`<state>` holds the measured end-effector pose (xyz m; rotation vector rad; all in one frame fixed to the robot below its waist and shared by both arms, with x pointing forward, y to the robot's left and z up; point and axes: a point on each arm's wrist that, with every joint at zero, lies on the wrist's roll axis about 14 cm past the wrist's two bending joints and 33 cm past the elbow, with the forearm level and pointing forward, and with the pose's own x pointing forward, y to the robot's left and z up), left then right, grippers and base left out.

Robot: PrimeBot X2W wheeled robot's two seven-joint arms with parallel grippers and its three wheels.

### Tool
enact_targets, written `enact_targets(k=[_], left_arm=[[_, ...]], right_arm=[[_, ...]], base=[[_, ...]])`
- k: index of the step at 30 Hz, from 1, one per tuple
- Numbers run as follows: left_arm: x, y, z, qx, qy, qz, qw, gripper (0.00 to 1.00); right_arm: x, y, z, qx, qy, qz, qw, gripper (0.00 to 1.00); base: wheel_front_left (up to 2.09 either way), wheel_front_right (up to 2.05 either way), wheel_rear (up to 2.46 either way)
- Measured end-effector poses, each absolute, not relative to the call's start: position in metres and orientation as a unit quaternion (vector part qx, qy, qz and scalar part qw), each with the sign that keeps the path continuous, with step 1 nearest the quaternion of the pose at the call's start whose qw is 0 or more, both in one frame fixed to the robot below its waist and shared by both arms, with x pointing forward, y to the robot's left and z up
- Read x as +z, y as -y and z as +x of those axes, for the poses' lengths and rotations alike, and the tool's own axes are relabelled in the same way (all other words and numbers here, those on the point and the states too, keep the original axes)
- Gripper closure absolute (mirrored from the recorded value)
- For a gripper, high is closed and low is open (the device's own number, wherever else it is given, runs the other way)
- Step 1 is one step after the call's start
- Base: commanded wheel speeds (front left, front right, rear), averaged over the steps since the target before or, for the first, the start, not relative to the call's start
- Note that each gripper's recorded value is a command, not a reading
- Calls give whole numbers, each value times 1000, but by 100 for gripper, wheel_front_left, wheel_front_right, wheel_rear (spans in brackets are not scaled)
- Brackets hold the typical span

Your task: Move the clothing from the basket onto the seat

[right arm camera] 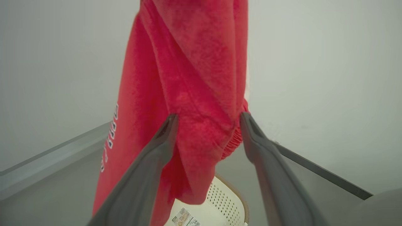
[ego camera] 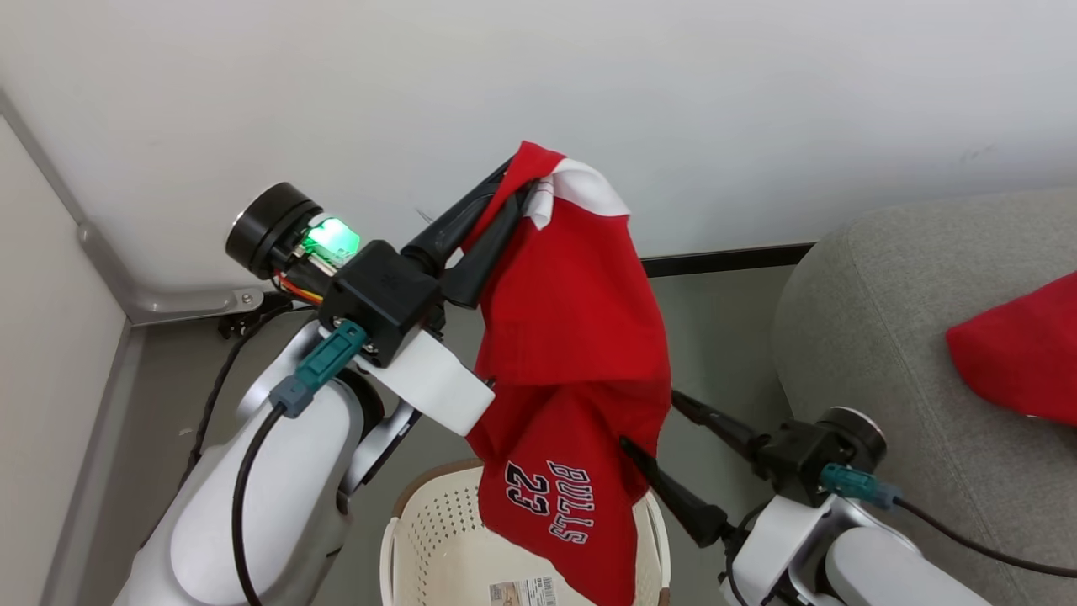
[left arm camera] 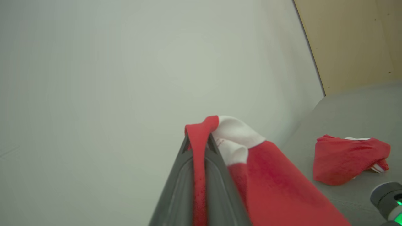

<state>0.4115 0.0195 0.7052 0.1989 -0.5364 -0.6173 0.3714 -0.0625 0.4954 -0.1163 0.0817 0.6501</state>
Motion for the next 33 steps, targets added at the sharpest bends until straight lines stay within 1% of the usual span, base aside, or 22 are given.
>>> enact_targets(k=[5,12,19,26,33], left_arm=[[711,-14,403,-311,267,101,906,100],[715,-14,397,-317,268,98,905,100],[715,-16,395,-315,263,99,907,100],[714,-16,392,-319,260,102,905,100],[714,-15,390,-322,258,98,906,100]], right_arm=[[493,45,362,357,-51,-58,931,0],[503,43,369,373,-45,-74,924,0],[505,30,369,402,-43,-101,909,0],[507,28,376,410,-39,-121,903,0],[501,6,364,445,-41,-121,886,0]], base=[[0,0,0],[0,0,0],[0,0,0],[0,0,0],[0,0,0]])
